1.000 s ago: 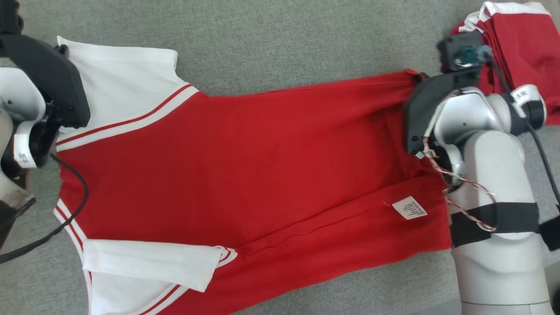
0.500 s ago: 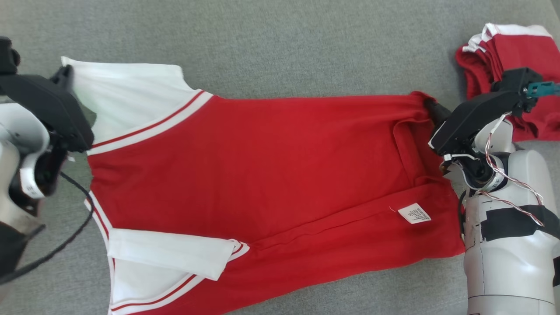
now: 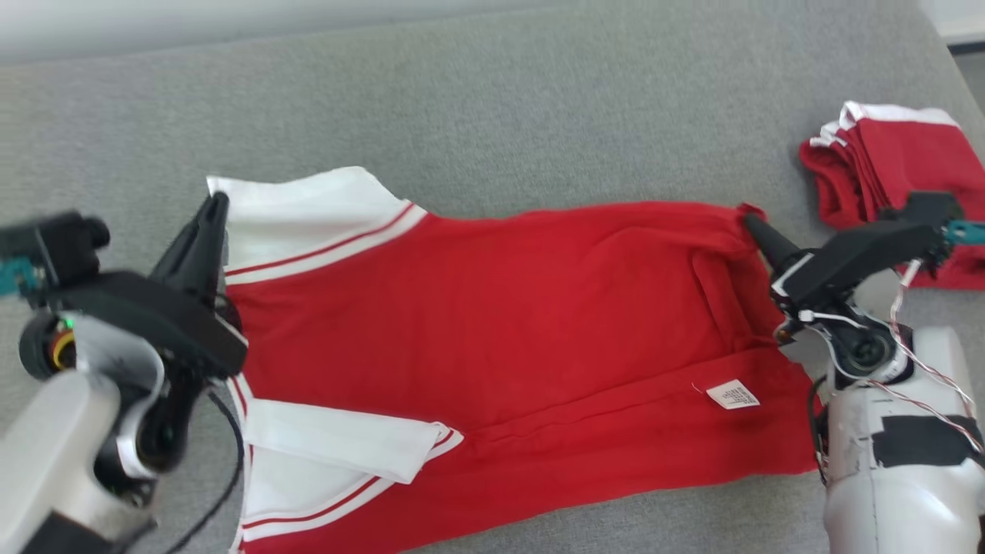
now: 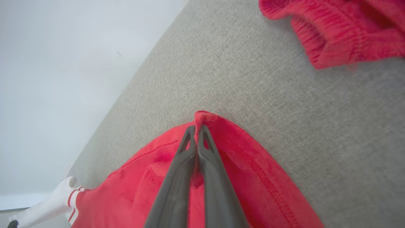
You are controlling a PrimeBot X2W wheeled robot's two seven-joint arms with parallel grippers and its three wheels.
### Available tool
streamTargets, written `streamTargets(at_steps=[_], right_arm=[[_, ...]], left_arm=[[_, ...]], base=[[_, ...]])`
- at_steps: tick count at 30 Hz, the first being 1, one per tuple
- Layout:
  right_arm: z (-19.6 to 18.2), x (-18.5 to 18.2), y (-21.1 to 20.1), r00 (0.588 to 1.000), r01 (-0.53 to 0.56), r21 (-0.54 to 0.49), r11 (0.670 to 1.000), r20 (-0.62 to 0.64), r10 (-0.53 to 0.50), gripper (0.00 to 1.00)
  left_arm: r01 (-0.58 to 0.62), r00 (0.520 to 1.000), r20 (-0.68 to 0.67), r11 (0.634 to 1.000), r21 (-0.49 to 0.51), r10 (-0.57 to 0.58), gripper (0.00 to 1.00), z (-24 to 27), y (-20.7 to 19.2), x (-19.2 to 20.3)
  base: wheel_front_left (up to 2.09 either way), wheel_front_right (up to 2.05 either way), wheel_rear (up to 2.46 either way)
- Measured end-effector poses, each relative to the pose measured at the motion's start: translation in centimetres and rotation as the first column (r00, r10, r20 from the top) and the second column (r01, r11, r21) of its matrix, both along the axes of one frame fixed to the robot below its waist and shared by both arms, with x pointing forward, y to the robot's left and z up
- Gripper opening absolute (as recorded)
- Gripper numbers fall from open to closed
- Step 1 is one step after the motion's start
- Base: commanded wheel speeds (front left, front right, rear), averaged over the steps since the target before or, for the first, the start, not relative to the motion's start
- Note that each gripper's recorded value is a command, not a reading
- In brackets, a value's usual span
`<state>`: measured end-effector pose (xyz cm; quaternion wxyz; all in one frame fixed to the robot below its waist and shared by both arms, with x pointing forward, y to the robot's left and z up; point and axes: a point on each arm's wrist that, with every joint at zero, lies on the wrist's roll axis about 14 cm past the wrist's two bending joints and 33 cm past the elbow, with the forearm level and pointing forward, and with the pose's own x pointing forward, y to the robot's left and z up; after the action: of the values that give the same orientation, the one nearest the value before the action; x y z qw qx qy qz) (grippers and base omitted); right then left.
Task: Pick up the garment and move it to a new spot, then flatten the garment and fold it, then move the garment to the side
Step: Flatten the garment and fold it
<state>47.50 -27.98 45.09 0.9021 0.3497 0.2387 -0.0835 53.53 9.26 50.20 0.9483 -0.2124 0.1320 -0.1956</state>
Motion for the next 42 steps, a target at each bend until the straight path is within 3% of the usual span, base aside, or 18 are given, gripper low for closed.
streamTargets(at_steps=[6, 13, 19, 26, 42], right_arm=[[1.9, 0.0, -0.5, 0.995, 0.050, 0.064, 0.997, 0.088, -0.056, 0.00], [1.5, -0.6, 0.2, 0.996, 0.036, 0.061, 0.997, 0.078, -0.041, 0.00], [1.4, -1.6, 0.0, 0.999, 0.006, -0.052, 0.999, 0.047, -0.003, 0.00], [1.0, -4.4, -0.8, 0.998, -0.045, -0.235, 0.971, -0.055, 0.033, 0.00], [0.0, -7.3, 0.5, 0.982, -0.139, -0.256, 0.957, -0.160, 0.100, 0.00]], left_arm=[[-0.066, 0.994, 0.089, 0.997, -0.050, 0.071, 0.00, 1.7, 1.6, -2.4], [-0.104, 0.989, 0.095, 0.989, -0.107, 0.114, 0.00, 1.6, 2.2, -4.9], [-0.108, 0.992, 0.050, 0.984, -0.140, 0.116, 0.00, 0.4, 1.6, -7.6], [-0.164, 0.986, -0.057, 0.972, -0.170, 0.156, 0.00, -2.0, 1.6, -10.7], [-0.254, 0.951, -0.227, 0.949, -0.189, 0.210, 0.00, -5.4, 2.5, -15.6]], base=[[0.00, 0.00, 0.00], [0.00, 0.00, 0.00], [0.00, 0.00, 0.00], [0.00, 0.00, 0.00], [0.00, 0.00, 0.00]])
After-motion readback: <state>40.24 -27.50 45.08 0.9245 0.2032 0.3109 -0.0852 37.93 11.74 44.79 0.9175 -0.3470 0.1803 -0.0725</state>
